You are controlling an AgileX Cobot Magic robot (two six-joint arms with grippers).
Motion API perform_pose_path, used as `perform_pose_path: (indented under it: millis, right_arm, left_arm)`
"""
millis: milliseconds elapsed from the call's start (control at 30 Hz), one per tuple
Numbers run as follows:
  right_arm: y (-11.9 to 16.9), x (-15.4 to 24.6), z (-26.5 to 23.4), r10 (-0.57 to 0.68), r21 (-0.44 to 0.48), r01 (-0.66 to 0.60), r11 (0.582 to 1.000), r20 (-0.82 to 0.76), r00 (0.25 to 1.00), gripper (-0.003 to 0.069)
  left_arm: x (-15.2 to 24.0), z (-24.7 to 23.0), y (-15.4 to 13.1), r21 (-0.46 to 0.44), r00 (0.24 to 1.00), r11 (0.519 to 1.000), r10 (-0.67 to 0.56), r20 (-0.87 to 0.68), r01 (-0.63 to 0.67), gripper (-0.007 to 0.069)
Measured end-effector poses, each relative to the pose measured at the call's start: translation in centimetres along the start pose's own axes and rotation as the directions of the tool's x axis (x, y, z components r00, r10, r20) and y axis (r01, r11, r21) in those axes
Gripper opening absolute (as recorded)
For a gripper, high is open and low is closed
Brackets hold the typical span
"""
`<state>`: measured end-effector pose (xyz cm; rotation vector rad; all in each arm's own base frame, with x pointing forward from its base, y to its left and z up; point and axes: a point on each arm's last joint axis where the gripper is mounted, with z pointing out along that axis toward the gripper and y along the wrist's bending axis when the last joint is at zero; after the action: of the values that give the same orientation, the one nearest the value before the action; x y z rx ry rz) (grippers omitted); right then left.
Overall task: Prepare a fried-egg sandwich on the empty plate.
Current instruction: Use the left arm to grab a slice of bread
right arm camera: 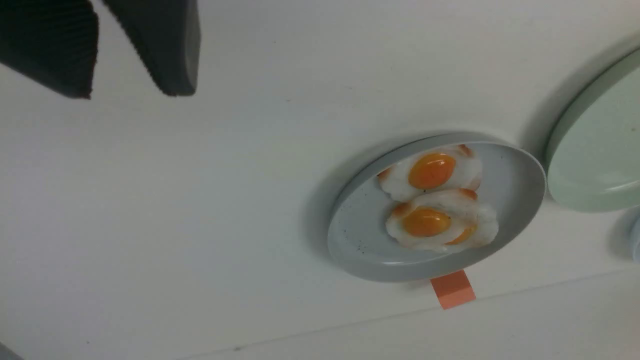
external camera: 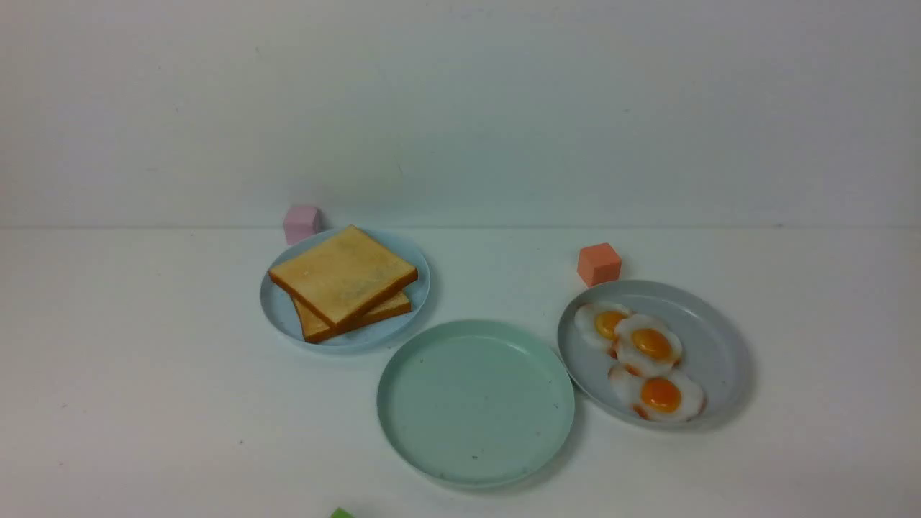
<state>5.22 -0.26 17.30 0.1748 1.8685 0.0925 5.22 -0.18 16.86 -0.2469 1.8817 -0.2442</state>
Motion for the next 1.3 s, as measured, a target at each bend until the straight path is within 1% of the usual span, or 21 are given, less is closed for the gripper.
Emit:
perform_pose_path:
  millis: [400, 467, 533, 600, 633, 667, 700, 733, 767, 833, 933, 967, 1000, 1033, 1100, 1167, 1233, 1300]
  right_arm:
    - [0.0, 0.0, 0.0, 0.000, 0.000, 0.000, 1.000, 0.000, 1.000, 0.0241]
    - [0.0, 0.0, 0.0, 0.000, 0.000, 0.000, 1.000, 0.000, 1.000, 0.0241]
    - [0.0, 0.0, 0.0, 0.000, 0.000, 0.000, 1.000, 0.000, 1.000, 0.0241]
    - [0.0, 0.0, 0.0, 0.000, 0.000, 0.000, 1.000, 0.000, 1.000, 0.0241]
    - [0.0, 0.0, 0.0, 0.000, 0.000, 0.000, 1.000, 0.000, 1.000, 0.0241]
    - [0.0, 0.0, 0.0, 0.000, 0.000, 0.000, 1.000, 0.000, 1.000, 0.0241]
    - [0.0, 0.0, 0.0, 0.000, 0.000, 0.000, 1.000, 0.000, 1.000, 0.0241]
    - [0.0, 0.0, 0.0, 0.000, 0.000, 0.000, 1.000, 0.000, 1.000, 0.0241]
    - [0.0, 0.0, 0.0, 0.000, 0.000, 0.000, 1.000, 0.000, 1.000, 0.0241]
    - [0.0, 0.0, 0.0, 0.000, 0.000, 0.000, 1.000, 0.000, 1.000, 0.0241]
    - [0.0, 0.0, 0.0, 0.000, 0.000, 0.000, 1.000, 0.000, 1.000, 0.0241]
    - [0.0, 0.0, 0.0, 0.000, 0.000, 0.000, 1.000, 0.000, 1.000, 0.0241]
    - [0.0, 0.0, 0.0, 0.000, 0.000, 0.000, 1.000, 0.000, 1.000, 0.0241]
    - [0.0, 0.0, 0.0, 0.000, 0.000, 0.000, 1.000, 0.000, 1.000, 0.0241]
    - [0.0, 0.0, 0.0, 0.000, 0.000, 0.000, 1.000, 0.000, 1.000, 0.0241]
    - [0.0, 0.0, 0.0, 0.000, 0.000, 0.000, 1.000, 0.000, 1.000, 0.0241]
    - [0.0, 0.0, 0.0, 0.000, 0.000, 0.000, 1.000, 0.000, 1.000, 0.0241]
    - [0.0, 0.0, 0.0, 0.000, 0.000, 0.000, 1.000, 0.000, 1.000, 0.0241]
  left_arm:
    - [-0.1, 0.0, 0.0, 0.003, 1.000, 1.000, 0.001, 0.011, -0.001, 0.0237]
    - [-0.7, 0.0, -0.4, 0.048, 0.994, 0.995, -0.086, 0.070, 0.083, 0.0237]
    - [-1.3, -0.1, -0.8, 0.116, 0.965, 0.968, -0.235, 0.120, 0.222, 0.0237]
    - [-2.0, -0.3, -1.1, 0.197, 0.899, 0.904, -0.410, 0.154, 0.379, 0.0237]
    - [-2.3, -0.4, -1.2, 0.232, 0.864, 0.870, -0.476, 0.166, 0.435, 0.0237]
    - [-2.6, -0.5, -1.2, 0.260, 0.836, 0.845, -0.518, 0.181, 0.468, 0.0237]
    - [-2.7, -0.5, -1.2, 0.265, 0.831, 0.841, -0.524, 0.184, 0.472, 0.0237]
    - [-3.0, -0.6, -1.2, 0.294, 0.804, 0.819, -0.558, 0.205, 0.493, 0.0237]
    - [-3.1, -0.7, -1.2, 0.306, 0.791, 0.807, -0.575, 0.211, 0.505, 0.0237]
    - [-3.6, -0.9, -1.5, 0.313, 0.786, 0.799, -0.584, 0.201, 0.514, 0.0233]
    - [-4.9, -1.4, -2.0, 0.302, 0.806, 0.814, -0.561, 0.189, 0.496, 0.0208]
    - [-6.3, -1.4, -2.5, 0.255, 0.849, 0.852, -0.503, 0.163, 0.456, 0.0168]
    - [-6.7, -1.5, -2.7, 0.256, 0.853, 0.856, -0.496, 0.165, 0.449, 0.0163]
    - [-8.1, -1.3, -3.2, 0.209, 0.891, 0.890, -0.435, 0.131, 0.404, 0.0126]
    - [-10.2, -0.4, -4.1, 0.131, 0.946, 0.940, -0.323, 0.042, 0.315, 0.0066]
    - [-11.7, 0.7, -4.9, 0.094, 0.974, 0.971, -0.217, -0.064, 0.222, 0.0022]
    - [-13.0, 1.8, -6.3, 0.106, 0.975, 0.987, -0.101, -0.196, 0.123, -0.0013]
    - [-13.9, 2.6, -7.5, 0.145, 0.956, 0.988, -0.008, -0.293, 0.052, -0.0013]
